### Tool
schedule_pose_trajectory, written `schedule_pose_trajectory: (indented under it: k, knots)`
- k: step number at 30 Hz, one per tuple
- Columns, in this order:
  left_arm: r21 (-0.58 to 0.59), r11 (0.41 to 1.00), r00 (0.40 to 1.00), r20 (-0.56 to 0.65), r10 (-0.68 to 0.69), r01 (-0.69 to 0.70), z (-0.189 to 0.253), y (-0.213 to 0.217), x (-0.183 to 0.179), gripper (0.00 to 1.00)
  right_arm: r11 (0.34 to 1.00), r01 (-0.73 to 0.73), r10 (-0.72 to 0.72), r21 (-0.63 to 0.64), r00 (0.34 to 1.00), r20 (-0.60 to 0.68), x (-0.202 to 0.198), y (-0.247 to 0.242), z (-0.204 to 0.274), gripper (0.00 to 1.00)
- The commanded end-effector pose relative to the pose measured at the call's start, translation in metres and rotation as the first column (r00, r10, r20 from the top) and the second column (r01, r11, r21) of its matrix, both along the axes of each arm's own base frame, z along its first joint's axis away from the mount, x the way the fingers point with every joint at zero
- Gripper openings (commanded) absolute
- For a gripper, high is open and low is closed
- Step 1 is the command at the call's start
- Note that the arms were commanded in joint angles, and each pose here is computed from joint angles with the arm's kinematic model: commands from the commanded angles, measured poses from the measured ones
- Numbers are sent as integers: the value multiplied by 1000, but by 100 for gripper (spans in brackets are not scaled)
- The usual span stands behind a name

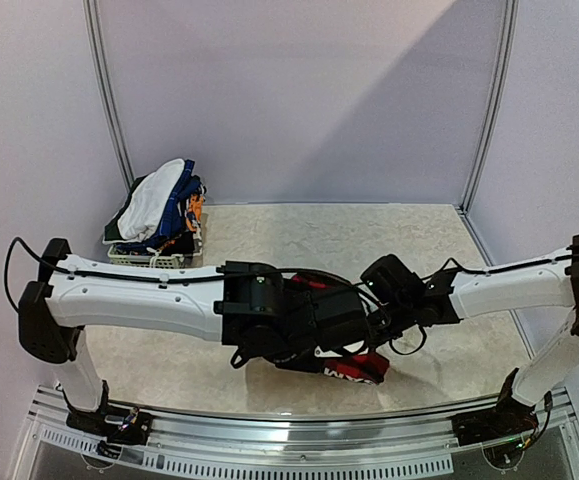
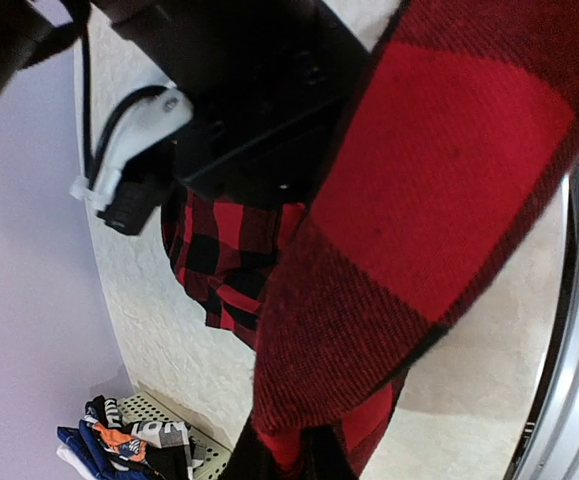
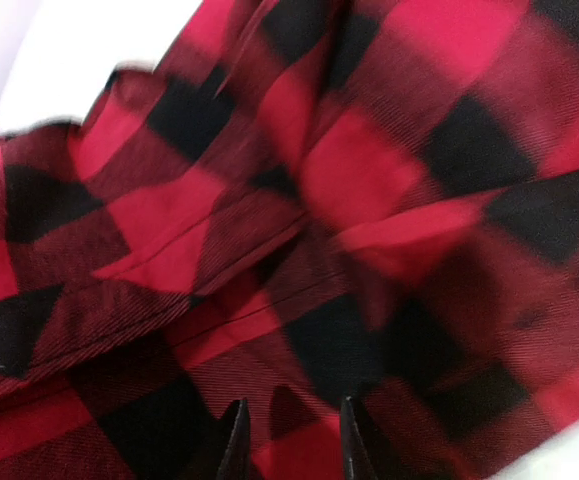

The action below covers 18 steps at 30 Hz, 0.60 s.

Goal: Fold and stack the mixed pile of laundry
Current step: Fold the 2/3-rectangle-folded shirt at the center of the board.

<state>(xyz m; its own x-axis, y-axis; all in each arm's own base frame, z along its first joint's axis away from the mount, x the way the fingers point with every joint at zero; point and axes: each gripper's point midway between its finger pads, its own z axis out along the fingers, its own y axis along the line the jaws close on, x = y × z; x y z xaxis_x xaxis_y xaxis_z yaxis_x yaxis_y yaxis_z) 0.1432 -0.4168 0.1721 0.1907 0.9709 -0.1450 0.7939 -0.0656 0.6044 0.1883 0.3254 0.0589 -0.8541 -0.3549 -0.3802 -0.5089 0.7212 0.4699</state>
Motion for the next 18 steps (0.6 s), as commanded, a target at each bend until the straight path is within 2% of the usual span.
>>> schedule_pose_trajectory:
  k: [1,9,18]
  knots:
    - [-45,999,1000,18,-14,15,17,-8,22,0,966,233,-216,-112,966,143,46,-41,21,35]
    - [-49,998,1000,-4,-27,27,13,-17,52,0,857,477,-416,-192,863,287,77,-107,38,40]
    - [-24,998,998,-37,-54,53,-6,-30,91,0,721,665,-560,-194,724,402,80,-170,52,43]
